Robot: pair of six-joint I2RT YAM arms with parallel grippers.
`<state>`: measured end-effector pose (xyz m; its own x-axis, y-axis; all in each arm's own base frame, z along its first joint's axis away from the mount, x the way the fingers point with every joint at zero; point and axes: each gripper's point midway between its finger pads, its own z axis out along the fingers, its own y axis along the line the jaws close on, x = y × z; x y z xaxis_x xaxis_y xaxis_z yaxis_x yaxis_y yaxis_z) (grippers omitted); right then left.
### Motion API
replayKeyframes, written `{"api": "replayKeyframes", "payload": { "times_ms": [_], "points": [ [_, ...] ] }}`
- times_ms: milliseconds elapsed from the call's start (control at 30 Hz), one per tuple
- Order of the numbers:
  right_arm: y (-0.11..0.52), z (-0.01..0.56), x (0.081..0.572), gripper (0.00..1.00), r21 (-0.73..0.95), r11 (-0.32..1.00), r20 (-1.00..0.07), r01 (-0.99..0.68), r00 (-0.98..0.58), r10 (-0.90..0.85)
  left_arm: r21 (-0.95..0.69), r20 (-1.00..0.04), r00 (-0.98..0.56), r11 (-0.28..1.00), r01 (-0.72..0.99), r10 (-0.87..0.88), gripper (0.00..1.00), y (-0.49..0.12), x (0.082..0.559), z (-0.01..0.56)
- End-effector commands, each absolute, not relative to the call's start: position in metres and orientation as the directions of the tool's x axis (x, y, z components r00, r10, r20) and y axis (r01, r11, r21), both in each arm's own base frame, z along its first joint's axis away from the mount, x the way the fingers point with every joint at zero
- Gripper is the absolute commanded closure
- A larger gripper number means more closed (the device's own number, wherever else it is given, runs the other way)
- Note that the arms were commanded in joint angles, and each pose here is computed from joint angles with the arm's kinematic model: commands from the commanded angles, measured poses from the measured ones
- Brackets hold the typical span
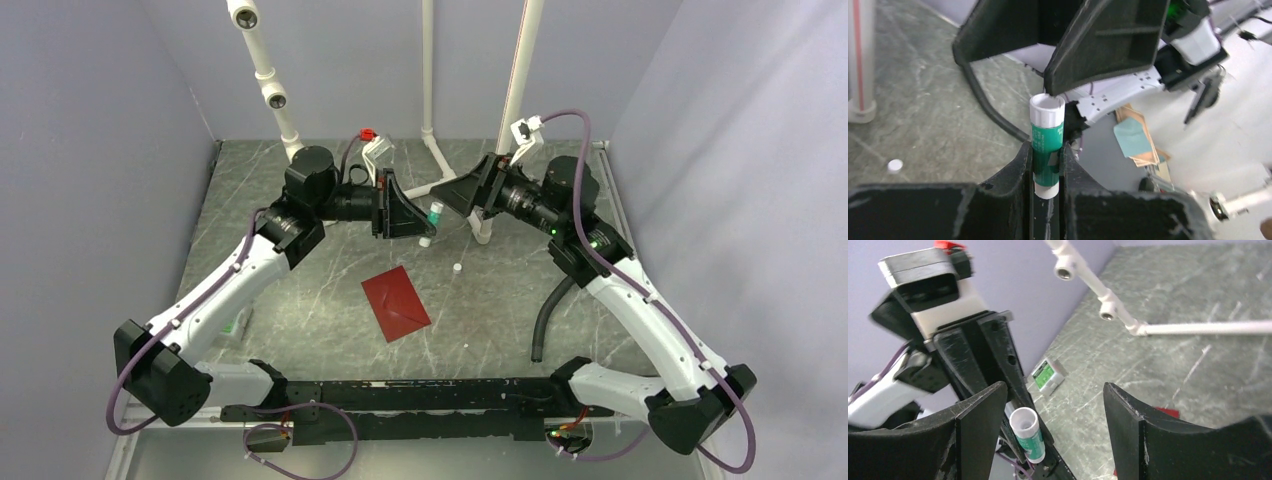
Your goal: Place the letter into the envelope and seal it
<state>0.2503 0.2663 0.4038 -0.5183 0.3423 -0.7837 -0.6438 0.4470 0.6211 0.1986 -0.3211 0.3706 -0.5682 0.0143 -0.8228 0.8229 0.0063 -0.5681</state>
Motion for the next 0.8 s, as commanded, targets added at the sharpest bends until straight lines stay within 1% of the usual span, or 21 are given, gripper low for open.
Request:
{"api": "replayKeyframes", "payload": {
  "times_ms": [0, 200, 267, 300, 333, 367, 433, 500, 567, 600, 633, 700, 767],
  "points": [
    [0.267, 0.382, 0.269, 0.28, 0.699, 0.545, -0.704, -0.462, -0.577, 0.414, -0.541, -0.839, -0.544, 0.151, 0.827, -0.030, 0.98, -0.318, 0.223, 0.360],
    [0.275, 0.379, 0.263, 0.48, 0.720, 0.511, -0.684, -0.469, -0.605, 0.408, -0.585, -0.807, -0.590, 0.143, 0.798, -0.011, 0.97, -0.323, 0.225, 0.349],
    [0.278, 0.375, 0.262, 0.61, 0.724, 0.505, -0.678, -0.470, -0.618, 0.398, -0.585, -0.808, -0.589, 0.135, 0.800, -0.011, 0.97, -0.323, 0.224, 0.350],
    [0.279, 0.373, 0.261, 0.64, 0.727, 0.502, -0.675, -0.469, -0.625, 0.393, -0.586, -0.807, -0.590, 0.127, 0.800, -0.006, 0.97, -0.323, 0.223, 0.350],
    [0.280, 0.373, 0.260, 0.64, 0.729, 0.492, -0.673, -0.476, -0.629, 0.389, -0.590, -0.804, -0.594, 0.127, 0.797, -0.002, 0.98, -0.323, 0.223, 0.349],
    [0.281, 0.374, 0.259, 0.62, 0.731, 0.486, -0.672, -0.479, -0.630, 0.389, -0.594, -0.800, -0.599, 0.130, 0.794, 0.001, 0.98, -0.323, 0.223, 0.348],
    [0.283, 0.376, 0.255, 0.50, 0.733, 0.468, -0.671, -0.493, -0.636, 0.381, -0.597, -0.798, -0.603, 0.132, 0.791, 0.002, 0.98, -0.323, 0.222, 0.347],
    [0.285, 0.376, 0.253, 0.43, 0.735, 0.457, -0.669, -0.501, -0.642, 0.373, -0.601, -0.795, -0.607, 0.132, 0.788, 0.000, 0.97, -0.323, 0.222, 0.346],
    [0.288, 0.375, 0.251, 0.41, 0.737, 0.441, -0.667, -0.512, -0.655, 0.355, -0.603, -0.794, -0.608, 0.129, 0.787, -0.001, 0.98, -0.323, 0.221, 0.346],
    [0.290, 0.374, 0.250, 0.42, 0.740, 0.435, -0.664, -0.513, -0.661, 0.350, -0.604, -0.793, -0.609, 0.130, 0.786, -0.003, 0.98, -0.323, 0.221, 0.346],
    [0.291, 0.373, 0.249, 0.44, 0.742, 0.427, -0.662, -0.517, -0.666, 0.344, -0.604, -0.793, -0.609, 0.129, 0.786, -0.003, 0.98, -0.323, 0.221, 0.346],
    [0.293, 0.372, 0.248, 0.53, 0.741, 0.421, -0.662, -0.522, -0.670, 0.334, -0.605, -0.793, -0.609, 0.126, 0.786, -0.003, 0.98, -0.323, 0.221, 0.347],
    [0.294, 0.373, 0.247, 0.65, 0.736, 0.418, -0.668, -0.532, -0.669, 0.325, -0.602, -0.796, -0.606, 0.117, 0.790, -0.003, 0.98, -0.322, 0.219, 0.349]
  ]
}}
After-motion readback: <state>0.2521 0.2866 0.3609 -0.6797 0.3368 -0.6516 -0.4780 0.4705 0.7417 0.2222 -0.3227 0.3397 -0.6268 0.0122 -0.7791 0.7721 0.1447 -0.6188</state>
